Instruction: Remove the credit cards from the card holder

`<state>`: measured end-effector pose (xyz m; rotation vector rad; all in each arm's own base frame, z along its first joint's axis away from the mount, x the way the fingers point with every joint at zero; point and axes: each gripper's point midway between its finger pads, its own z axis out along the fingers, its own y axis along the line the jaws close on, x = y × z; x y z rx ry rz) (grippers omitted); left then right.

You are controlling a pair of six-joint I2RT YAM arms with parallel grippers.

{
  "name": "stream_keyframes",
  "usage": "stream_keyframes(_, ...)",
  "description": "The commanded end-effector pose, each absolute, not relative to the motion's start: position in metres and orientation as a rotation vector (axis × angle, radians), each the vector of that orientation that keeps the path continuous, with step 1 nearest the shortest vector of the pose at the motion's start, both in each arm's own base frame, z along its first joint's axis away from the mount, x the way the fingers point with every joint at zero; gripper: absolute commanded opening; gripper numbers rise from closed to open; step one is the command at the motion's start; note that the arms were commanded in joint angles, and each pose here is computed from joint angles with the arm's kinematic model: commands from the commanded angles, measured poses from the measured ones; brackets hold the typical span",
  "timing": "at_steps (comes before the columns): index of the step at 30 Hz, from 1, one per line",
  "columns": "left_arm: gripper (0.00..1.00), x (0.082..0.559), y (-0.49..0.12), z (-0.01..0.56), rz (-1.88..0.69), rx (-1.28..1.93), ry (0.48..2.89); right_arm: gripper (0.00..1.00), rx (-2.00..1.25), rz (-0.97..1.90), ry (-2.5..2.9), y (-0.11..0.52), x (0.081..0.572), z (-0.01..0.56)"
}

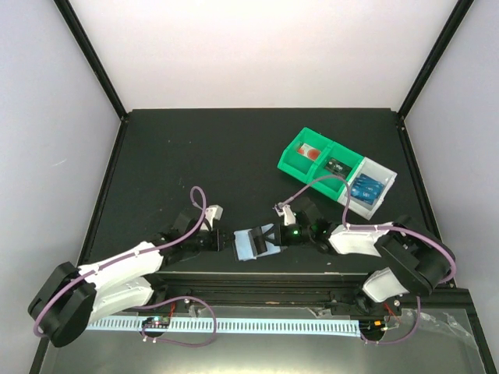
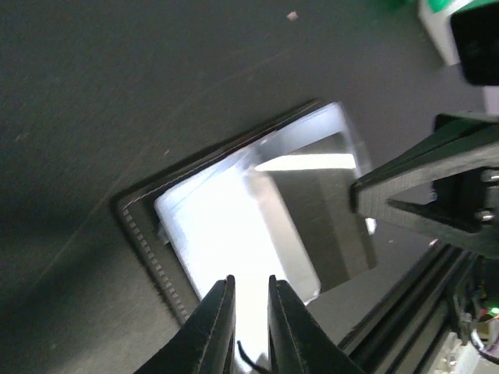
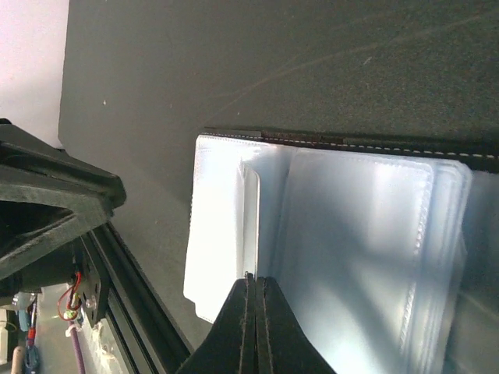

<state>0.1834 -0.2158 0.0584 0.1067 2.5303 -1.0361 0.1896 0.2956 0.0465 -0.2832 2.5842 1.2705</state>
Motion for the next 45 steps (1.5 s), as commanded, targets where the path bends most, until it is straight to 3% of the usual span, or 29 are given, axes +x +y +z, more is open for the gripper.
stream_keyframes(1, 0.14, 0.190, -0.226, 0.088, -1.122, 0.182, 2.381, 0.01, -0.188, 1.225, 2.619, 0.285, 0.189, 0.043)
stream_keyframes(11, 0.21, 0.183, -0.248, 0.139, -1.156, 0.429, 2.039, 0.01, -0.024, 1.198, 2.660, 0.273, 0.187, 0.056)
stream_keyframes(15, 0.34, 0.180, -0.250, 0.147, -1.033, 0.514, 1.954, 0.01, 0.017, 1.227, 2.620, 0.271, 0.187, 0.069)
stream_keyframes(23, 0.45, 0.150, -0.274, 0.169, -0.966, 0.806, 1.688, 0.01, 0.099, 1.352, 2.558, 0.270, 0.181, 0.102)
stream_keyframes(33, 0.53, 0.124, -0.293, 0.181, -0.687, 1.138, 1.502, 0.01, 0.202, 1.553, 2.461, 0.272, 0.173, 0.143)
stream_keyframes(45, 0.55, 0.141, -0.305, 0.160, -0.155, 1.275, 1.484, 0.01, 0.199, 1.674, 2.384, 0.272, 0.165, 0.164)
